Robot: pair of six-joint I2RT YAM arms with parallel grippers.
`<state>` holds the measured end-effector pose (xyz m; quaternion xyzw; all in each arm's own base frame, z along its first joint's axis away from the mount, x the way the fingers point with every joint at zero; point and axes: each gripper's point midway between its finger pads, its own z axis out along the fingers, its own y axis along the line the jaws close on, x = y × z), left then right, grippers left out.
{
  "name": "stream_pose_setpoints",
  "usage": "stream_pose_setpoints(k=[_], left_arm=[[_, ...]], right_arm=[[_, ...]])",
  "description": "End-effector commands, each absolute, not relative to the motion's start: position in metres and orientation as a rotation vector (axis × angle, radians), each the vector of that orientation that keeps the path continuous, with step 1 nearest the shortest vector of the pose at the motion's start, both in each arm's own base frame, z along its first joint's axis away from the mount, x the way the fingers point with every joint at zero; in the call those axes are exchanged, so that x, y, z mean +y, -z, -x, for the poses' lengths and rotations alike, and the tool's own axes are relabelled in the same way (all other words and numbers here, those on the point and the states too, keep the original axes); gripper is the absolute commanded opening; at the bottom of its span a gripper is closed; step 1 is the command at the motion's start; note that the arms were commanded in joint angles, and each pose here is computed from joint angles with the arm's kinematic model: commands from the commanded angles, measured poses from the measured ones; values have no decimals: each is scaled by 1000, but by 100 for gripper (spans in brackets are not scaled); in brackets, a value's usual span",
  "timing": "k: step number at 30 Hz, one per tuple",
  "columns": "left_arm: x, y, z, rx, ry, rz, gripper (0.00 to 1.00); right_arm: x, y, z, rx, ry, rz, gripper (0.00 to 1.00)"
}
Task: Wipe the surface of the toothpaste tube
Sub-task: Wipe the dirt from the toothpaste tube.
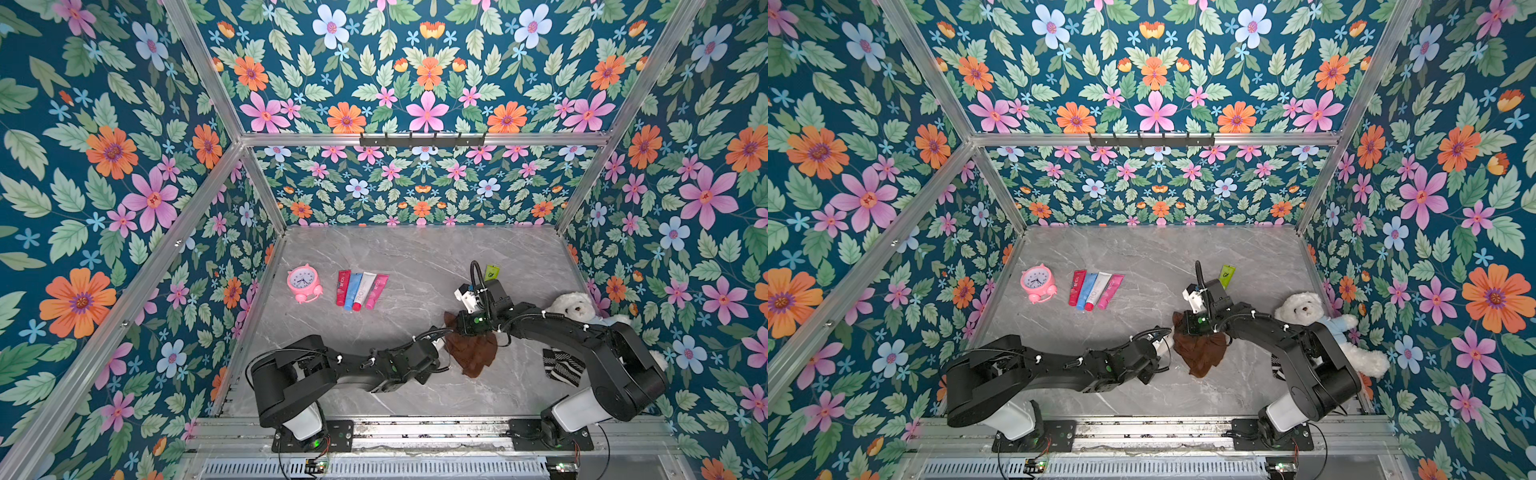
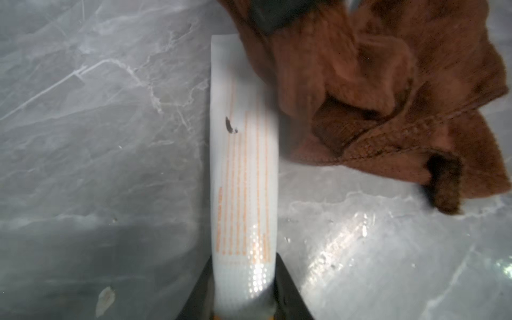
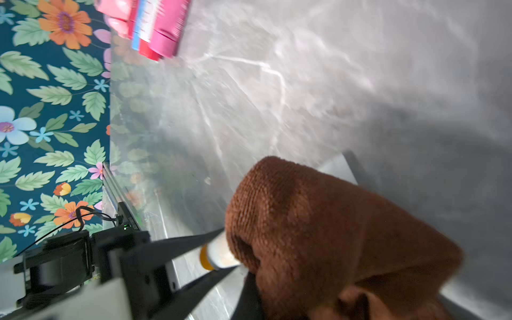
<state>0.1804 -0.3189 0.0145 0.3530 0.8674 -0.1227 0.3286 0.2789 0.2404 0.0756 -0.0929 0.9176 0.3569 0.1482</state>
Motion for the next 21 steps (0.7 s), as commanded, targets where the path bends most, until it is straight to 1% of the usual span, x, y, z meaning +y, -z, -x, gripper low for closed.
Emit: stream_pose_setpoints(k=[1, 5, 8, 10, 13, 18, 21], left_arm=[[-291, 14, -164, 2375, 139, -1025, 1], [-292, 13, -163, 2367, 133, -1026, 0], [-291, 13, -163, 2367, 136, -1023, 0], [-291, 13, -163, 2365, 133, -1024, 0], [-291, 13, -163, 2364, 131, -1024, 0], [-290, 11, -163, 2359, 132, -1020, 0], [-290, 9, -163, 2353, 133, -1015, 0]], right_arm=[[245, -71, -265, 2695, -1021, 358, 0], [266, -59, -243, 2736, -1083, 449, 0], [275, -49, -229, 2752, -1170, 462, 0], [274, -42, -224, 2766, -1185, 448, 0], [259, -25, -225, 2838, -1067, 398, 0], [212, -6, -250, 2878, -892, 167, 0], [199, -6, -259, 2866, -814, 121, 0]])
